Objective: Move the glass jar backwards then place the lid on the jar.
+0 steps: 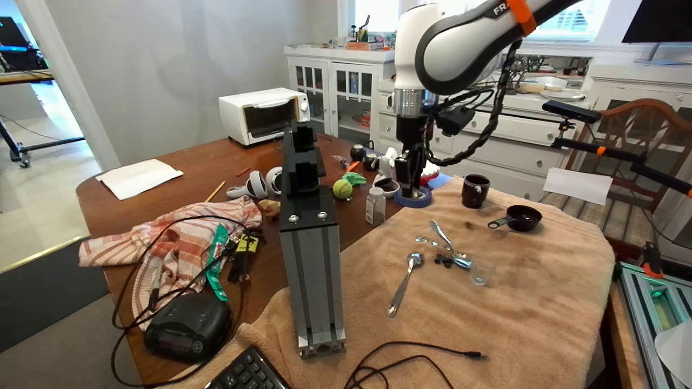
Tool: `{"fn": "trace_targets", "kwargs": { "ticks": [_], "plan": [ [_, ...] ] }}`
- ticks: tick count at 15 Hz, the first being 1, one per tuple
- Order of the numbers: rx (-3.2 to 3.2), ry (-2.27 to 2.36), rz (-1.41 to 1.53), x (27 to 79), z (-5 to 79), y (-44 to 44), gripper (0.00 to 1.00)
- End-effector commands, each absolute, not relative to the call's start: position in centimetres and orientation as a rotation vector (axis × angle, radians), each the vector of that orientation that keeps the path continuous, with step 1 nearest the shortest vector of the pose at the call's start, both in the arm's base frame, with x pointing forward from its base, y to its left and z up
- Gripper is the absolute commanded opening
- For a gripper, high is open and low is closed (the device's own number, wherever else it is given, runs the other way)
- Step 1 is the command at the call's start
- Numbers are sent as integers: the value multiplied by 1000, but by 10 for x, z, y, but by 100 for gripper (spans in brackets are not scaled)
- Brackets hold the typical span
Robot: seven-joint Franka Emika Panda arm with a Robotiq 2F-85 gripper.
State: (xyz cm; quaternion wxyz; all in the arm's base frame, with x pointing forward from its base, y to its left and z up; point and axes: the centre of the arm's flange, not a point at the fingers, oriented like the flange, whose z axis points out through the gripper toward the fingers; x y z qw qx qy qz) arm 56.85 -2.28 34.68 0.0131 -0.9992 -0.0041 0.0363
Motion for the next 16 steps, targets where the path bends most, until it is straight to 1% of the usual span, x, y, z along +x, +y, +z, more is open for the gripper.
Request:
{"fn": "trace_targets", "kwargs": {
  "ticks": [1,5,8,11,12,14,15,16],
  "plan": [
    [-3157,-189,178,641,358,-37,23],
    [-3136,-412,321,686,359,-55,23],
    [-3061,-596,429,707,353,-63,23],
    [-3051,-602,411,718,344,-63,23],
    [-3061,-570,377,686,346,-61,48],
    [-3060,-574,376,696,340,-61,48],
    [-3059,-575,376,698,339,-61,23],
    [-3084,-579,419,697,335,-58,23]
  ]
}}
